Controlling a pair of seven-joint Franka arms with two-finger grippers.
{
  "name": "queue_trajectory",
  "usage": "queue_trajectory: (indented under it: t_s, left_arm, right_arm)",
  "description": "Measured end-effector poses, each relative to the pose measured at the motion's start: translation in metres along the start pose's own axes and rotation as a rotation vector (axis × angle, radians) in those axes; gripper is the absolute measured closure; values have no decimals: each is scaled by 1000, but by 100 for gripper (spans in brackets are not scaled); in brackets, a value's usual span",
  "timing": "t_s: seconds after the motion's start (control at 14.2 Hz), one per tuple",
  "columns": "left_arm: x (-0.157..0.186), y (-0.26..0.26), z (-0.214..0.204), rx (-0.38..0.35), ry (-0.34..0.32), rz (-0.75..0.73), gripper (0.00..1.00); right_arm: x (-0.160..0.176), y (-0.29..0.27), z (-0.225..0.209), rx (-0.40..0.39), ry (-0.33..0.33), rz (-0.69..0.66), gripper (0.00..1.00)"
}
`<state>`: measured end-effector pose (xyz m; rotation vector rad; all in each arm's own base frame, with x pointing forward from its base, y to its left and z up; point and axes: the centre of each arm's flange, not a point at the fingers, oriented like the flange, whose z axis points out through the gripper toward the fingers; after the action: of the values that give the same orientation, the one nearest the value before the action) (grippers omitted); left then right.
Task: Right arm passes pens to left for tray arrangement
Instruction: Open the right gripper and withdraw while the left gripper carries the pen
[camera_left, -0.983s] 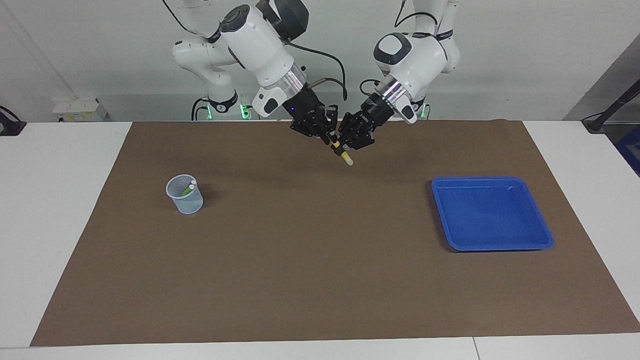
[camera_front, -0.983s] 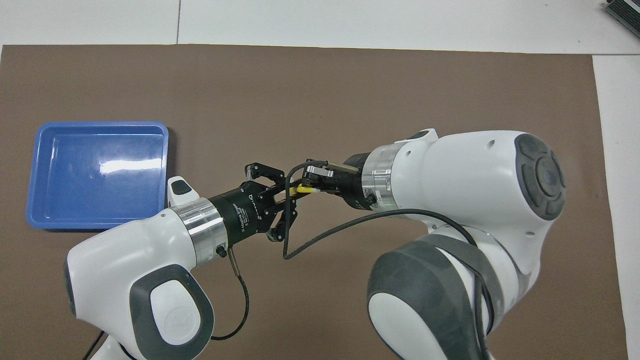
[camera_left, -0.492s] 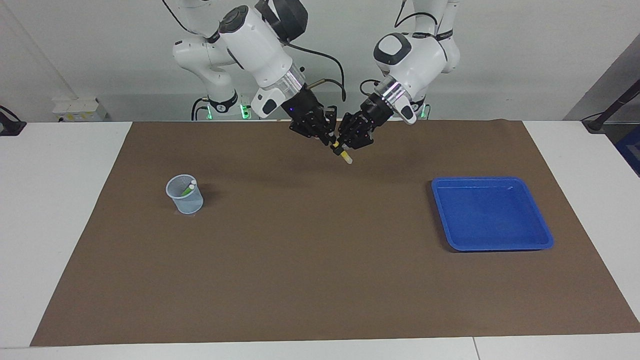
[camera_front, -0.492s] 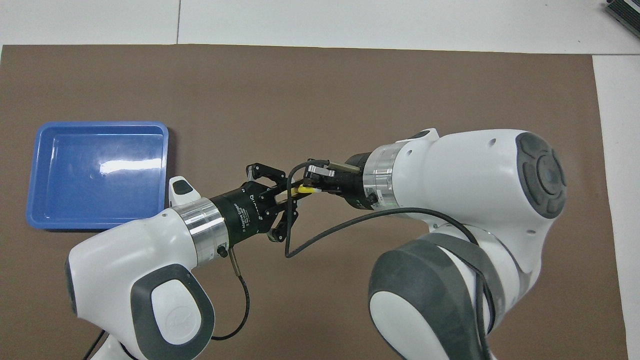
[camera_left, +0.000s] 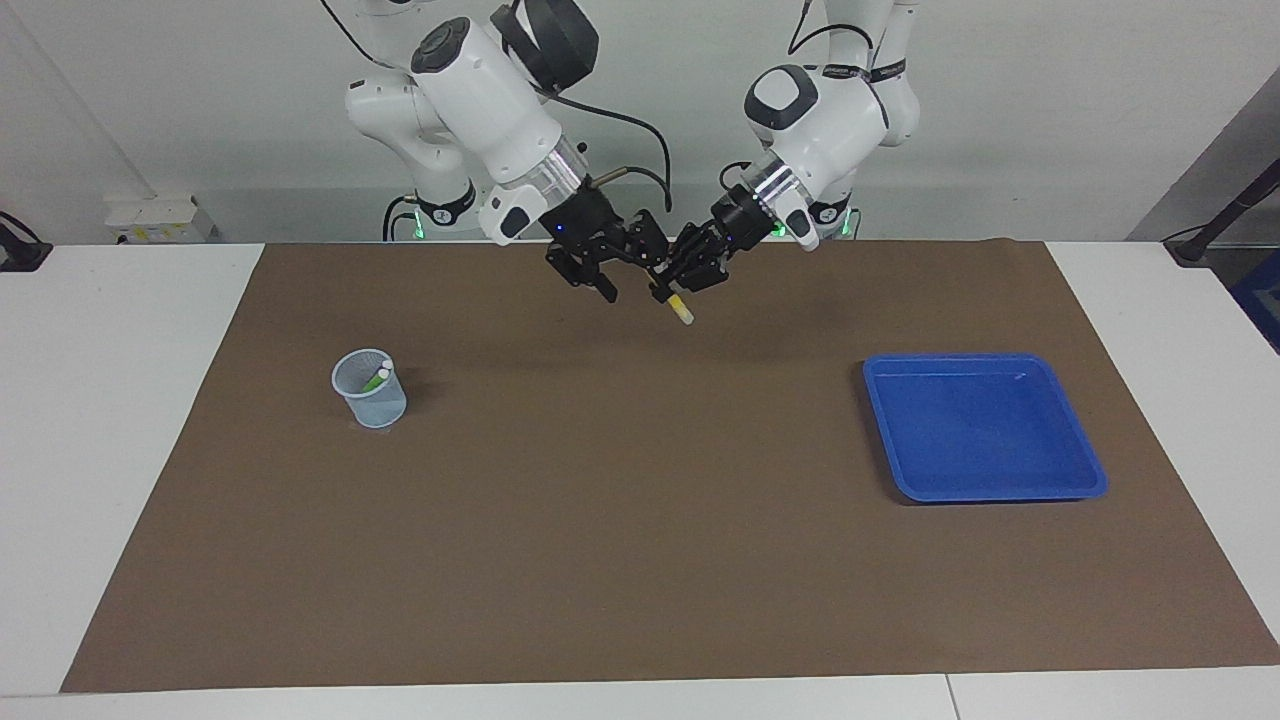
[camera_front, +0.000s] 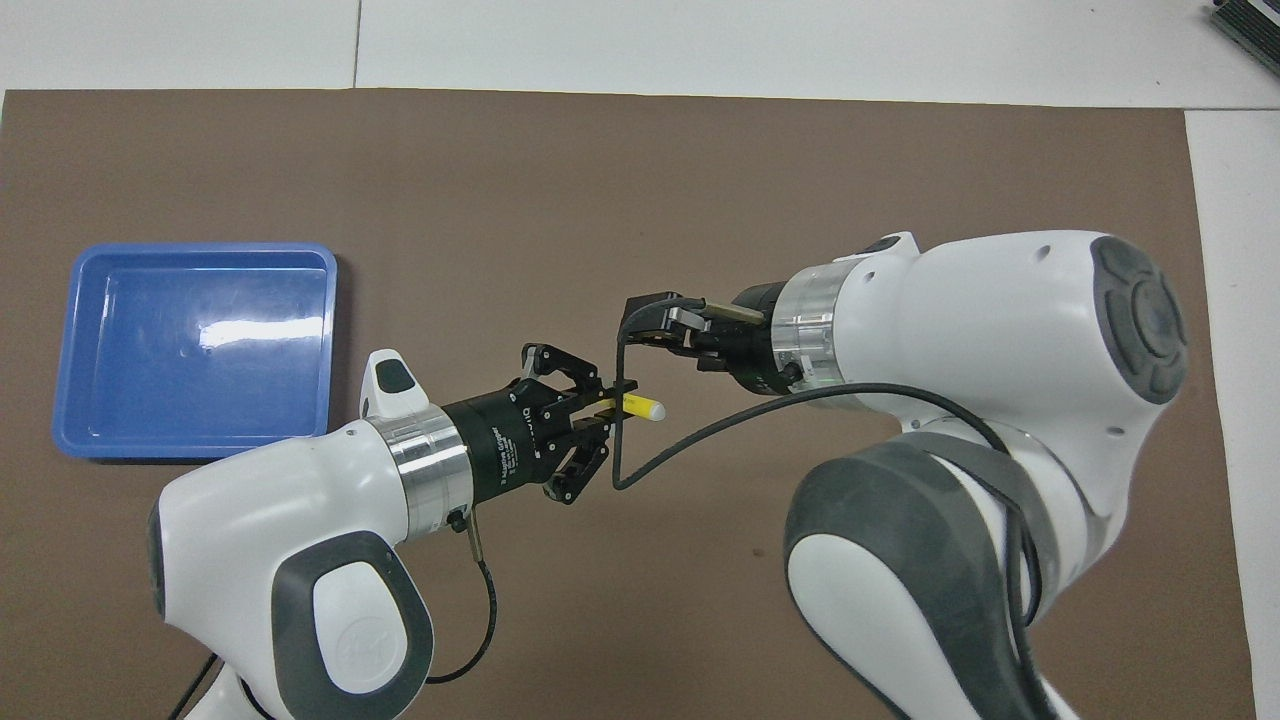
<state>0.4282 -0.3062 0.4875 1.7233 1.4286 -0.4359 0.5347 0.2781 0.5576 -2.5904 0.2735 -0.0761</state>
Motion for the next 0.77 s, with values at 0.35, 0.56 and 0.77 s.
queue_trajectory:
  t_s: [0.35, 0.56, 0.77]
  left_arm:
    - [19, 17, -26, 321, 113, 420, 82]
    - [46, 34, -61, 470, 123, 644, 82]
    - [77, 38, -88, 613, 141, 847, 82]
  right_arm:
    - [29, 81, -21, -250, -100, -167, 0]
    - [35, 125, -31, -388, -149, -322, 0]
    - [31, 173, -27, -490, -223, -489, 0]
